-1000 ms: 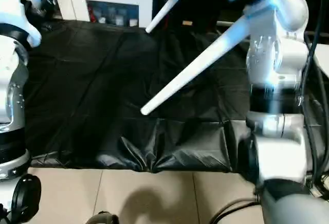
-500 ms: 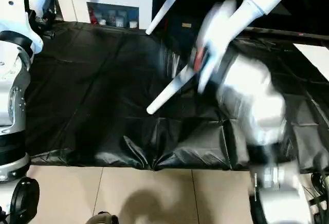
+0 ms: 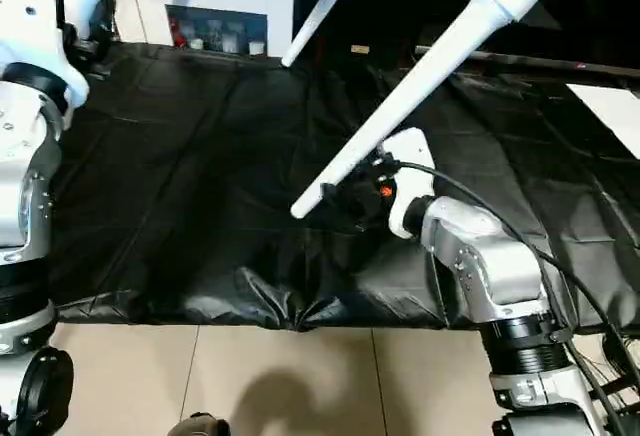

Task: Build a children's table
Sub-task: Flip table

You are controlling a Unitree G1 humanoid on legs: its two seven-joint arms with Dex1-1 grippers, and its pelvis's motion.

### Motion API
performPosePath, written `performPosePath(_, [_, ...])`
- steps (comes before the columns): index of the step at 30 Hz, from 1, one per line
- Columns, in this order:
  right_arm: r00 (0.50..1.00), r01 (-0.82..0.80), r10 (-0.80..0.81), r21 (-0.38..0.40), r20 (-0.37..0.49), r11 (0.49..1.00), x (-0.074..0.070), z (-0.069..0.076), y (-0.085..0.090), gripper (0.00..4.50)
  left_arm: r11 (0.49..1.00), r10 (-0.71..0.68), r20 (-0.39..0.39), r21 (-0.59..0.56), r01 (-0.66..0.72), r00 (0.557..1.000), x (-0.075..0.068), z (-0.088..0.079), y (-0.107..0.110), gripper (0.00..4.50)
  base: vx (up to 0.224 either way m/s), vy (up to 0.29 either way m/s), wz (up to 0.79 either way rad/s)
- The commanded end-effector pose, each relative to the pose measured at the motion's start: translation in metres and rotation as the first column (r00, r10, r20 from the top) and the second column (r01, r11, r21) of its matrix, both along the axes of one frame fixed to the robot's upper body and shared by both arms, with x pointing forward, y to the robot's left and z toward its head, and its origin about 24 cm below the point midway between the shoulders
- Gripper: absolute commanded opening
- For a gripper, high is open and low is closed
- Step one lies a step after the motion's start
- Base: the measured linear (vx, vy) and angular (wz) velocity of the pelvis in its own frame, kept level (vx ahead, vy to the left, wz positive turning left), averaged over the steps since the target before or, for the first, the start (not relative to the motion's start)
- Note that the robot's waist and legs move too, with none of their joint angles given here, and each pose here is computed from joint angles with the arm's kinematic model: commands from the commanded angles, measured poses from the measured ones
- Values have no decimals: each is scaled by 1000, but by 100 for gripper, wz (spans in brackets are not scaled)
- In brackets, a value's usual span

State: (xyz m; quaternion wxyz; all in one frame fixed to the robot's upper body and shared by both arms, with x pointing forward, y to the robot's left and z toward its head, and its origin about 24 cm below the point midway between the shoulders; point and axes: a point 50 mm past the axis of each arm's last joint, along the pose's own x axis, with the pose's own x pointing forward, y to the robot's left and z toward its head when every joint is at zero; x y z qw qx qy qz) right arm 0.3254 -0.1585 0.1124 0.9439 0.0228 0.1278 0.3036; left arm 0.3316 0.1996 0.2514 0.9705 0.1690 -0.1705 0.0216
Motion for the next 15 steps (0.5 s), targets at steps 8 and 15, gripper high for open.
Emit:
performPosePath(8, [992,127,-127,-5,-8,992,10,0,-6,450,1000,-23,12,-17,23,1000,-1,0,-1,198,0,0,0])
performPosePath(15, [961,241,-259,163,93,957,37,12,-5,450,1000,-26,2,-14,26,1000,-1,-4,-2,196,0,0,0])
